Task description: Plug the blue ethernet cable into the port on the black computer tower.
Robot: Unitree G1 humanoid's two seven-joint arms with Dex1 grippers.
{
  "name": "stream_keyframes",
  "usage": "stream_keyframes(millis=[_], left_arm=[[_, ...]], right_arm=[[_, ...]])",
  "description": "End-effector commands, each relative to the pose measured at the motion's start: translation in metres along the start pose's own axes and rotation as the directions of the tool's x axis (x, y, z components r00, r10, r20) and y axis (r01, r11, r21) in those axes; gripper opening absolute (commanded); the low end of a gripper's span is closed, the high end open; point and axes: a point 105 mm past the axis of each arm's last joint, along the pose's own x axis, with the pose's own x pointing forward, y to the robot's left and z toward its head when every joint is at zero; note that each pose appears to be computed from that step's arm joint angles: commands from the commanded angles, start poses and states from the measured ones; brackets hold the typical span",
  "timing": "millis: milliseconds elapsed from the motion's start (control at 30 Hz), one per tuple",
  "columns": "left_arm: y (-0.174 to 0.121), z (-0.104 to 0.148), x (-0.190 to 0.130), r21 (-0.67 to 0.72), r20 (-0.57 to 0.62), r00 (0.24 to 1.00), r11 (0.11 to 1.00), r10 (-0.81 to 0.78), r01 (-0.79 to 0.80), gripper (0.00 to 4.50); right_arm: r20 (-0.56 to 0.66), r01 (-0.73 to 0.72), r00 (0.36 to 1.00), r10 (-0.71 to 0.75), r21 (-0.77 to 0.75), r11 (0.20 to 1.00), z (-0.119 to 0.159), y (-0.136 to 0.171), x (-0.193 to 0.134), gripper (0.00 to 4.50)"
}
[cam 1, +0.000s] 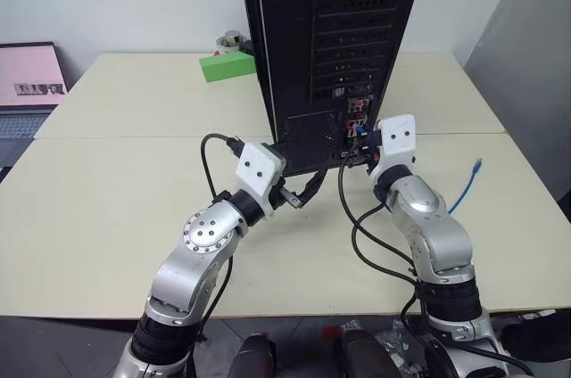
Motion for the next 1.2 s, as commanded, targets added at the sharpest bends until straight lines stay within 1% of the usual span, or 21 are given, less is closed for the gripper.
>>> stream_keyframes(millis=[33, 133, 367, 533, 700, 833, 1200], left_arm=[[0.003, 0.007, -0.003, 0.016, 0.022, 1.0, 1.0, 0.009, -0.01, 4.5], [0.003, 0.007, -0.003, 0.016, 0.022, 1.0, 1.0, 0.01, -0.01, 4.5], [0.004, 0.006, -0.003, 0.017, 0.019, 1.0, 1.0, 0.012, -0.012, 4.5], [0.004, 0.006, -0.004, 0.018, 0.018, 1.0, 1.0, 0.012, -0.012, 4.5], [0.005, 0.005, -0.003, 0.018, 0.018, 1.0, 1.0, 0.013, -0.013, 4.5], [0.007, 0.006, -0.003, 0.022, 0.019, 1.0, 1.0, 0.016, -0.016, 4.5], [0.008, 0.007, -0.003, 0.027, 0.024, 1.0, 0.999, 0.018, -0.019, 4.5]], right_arm=[[0.08, -0.039, 0.996, 0.039, -0.006, 0.999, 0.023, 0.008, -0.001, 0.01], [0.08, -0.044, 0.996, 0.046, -0.022, 0.999, 0.023, 0.008, -0.003, 0.01], [0.093, 0.028, 0.995, -0.028, -0.004, 1.0, 0.024, -0.002, -0.003, 0.01], [0.08, 0.056, 0.995, -0.056, 0.009, 0.998, 0.023, -0.006, -0.003, 0.01], [0.047, 0.035, 0.998, -0.036, 0.021, 0.999, 0.016, 0.001, -0.002, 0.01], [0.032, 0.069, 0.997, -0.071, 0.049, 0.996, 0.012, -0.001, -0.001, 0.01], [0.072, 0.058, 0.995, -0.07, 0.148, 0.987, 0.022, 0.008, 0.002, 0.01]])
